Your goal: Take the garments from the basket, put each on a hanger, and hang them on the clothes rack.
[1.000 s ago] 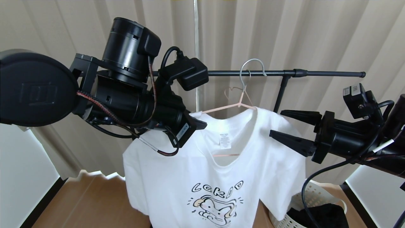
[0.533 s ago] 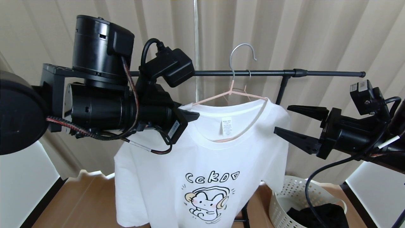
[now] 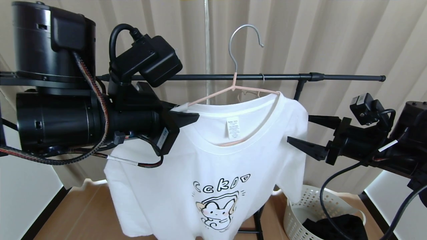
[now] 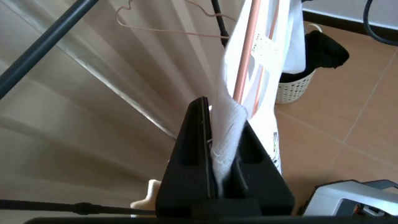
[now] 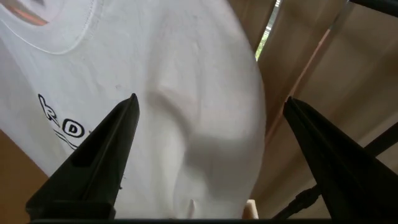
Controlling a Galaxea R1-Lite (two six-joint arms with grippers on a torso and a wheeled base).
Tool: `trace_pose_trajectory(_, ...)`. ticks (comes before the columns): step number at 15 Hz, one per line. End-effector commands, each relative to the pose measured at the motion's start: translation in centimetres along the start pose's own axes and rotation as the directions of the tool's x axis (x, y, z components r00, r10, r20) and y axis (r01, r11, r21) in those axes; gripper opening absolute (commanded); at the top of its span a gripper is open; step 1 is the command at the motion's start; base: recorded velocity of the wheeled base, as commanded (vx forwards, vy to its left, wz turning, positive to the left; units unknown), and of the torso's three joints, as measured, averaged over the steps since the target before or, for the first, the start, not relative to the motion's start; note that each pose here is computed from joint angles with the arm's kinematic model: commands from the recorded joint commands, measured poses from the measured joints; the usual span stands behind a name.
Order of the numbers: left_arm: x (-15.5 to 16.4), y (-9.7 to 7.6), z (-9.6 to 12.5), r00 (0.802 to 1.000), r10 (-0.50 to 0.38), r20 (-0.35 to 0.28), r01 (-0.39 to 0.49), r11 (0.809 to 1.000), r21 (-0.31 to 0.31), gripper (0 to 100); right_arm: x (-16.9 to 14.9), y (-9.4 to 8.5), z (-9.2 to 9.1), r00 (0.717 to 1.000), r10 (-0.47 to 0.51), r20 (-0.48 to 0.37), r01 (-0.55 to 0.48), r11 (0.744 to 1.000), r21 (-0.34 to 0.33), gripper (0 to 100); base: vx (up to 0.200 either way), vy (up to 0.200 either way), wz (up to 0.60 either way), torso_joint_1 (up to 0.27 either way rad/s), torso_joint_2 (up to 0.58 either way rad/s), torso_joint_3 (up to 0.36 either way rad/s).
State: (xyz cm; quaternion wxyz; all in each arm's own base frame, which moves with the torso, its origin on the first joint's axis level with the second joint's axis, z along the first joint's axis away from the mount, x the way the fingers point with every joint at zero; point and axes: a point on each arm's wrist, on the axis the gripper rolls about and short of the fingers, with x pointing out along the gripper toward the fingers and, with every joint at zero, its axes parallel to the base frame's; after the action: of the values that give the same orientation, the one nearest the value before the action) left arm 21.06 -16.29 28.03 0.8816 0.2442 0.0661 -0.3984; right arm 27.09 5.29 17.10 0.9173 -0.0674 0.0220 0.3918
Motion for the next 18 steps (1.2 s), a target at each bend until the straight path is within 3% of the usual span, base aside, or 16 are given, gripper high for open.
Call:
trace_pose_trajectory(1,-0.9,0.0,0.2,1.000,0.022,0.011,-0.022,1.000,0.000,0,0.6,-0.8,-1.4,0.999,-0.008,-0.039,0.008,1.000,0.009,100,0.000,0.000,0.00,0.000,0.00,0.000)
trace_pose_trajectory(4,-1.1,0.0,0.2,1.000,0.024,0.014,-0.024,1.000,-0.001,0,1.6,-1.4,-2.4,0.998,-0.020,-0.067,0.021,1.000,0.005,100,0.000,0.000,0.00,0.000,0.00,0.000)
trace_pose_trajectory(5,-1.2,0.0,0.3,1.000,0.026,0.015,-0.026,1.000,-0.002,0,1.6,-1.4,-2.5,0.997,-0.024,-0.070,0.025,1.000,0.007,0,0.000,0.000,0.00,0.000,0.00,0.000)
trace_pose_trajectory(18,-2.8,-0.1,-0.9,0.999,0.045,-0.006,-0.045,0.999,-0.016,0,2.1,-2.6,-2.7,0.995,-0.064,-0.078,0.066,0.998,0.014,0,0.000,0.000,0.00,0.000,0.00,0.000)
